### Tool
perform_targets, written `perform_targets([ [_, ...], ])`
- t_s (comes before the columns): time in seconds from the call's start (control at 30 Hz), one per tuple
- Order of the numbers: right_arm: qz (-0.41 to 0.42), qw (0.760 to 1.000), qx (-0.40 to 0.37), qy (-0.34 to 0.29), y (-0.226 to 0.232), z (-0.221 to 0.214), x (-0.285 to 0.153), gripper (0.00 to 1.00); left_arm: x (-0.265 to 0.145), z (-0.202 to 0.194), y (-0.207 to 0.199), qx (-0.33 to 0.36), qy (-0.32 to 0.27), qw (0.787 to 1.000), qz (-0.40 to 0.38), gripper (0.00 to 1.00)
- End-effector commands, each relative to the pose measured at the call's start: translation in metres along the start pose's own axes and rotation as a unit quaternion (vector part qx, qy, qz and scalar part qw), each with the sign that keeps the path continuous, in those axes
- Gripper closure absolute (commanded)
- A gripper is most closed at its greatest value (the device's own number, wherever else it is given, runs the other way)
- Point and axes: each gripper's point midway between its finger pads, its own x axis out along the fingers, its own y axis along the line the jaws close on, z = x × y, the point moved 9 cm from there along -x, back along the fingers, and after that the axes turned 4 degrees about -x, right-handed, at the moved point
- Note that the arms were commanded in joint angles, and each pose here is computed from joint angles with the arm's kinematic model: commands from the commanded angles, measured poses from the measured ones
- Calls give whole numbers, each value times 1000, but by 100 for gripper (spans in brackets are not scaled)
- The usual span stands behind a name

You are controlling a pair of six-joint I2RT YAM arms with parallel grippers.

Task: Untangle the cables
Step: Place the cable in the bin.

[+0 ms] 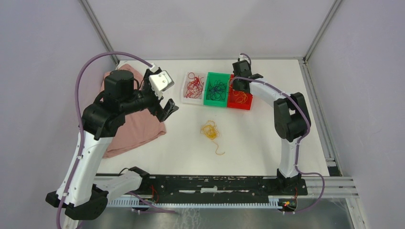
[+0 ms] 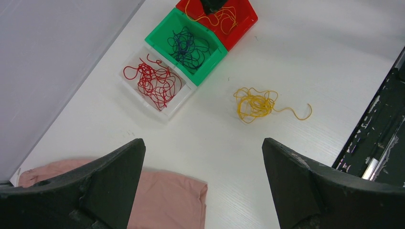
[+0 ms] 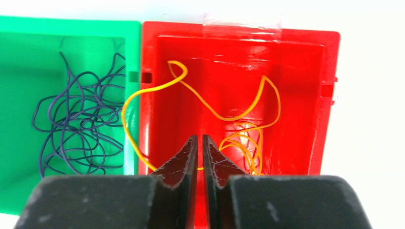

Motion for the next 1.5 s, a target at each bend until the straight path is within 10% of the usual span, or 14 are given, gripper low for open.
perform_targets([
  [0.0,-14,999,33,-26,-10,12,3,90,-3,8,4,22,-25,999,13,1],
  [0.23,-22,999,39,-16,-17,9,3,97,-4,8,3,26,-26,999,13,1],
  [0.47,55,994,41,-86,-11,31,-34,60,-3,5,3,28,-23,999,10,1],
  [1.13,160,985,3,-60,10,18,-28,62,-6,8,3,36,-29,999,13,1],
  [1.47,134,989,11,-61,5,14,-23,78,-8,8,3,41,-29,999,18,1],
])
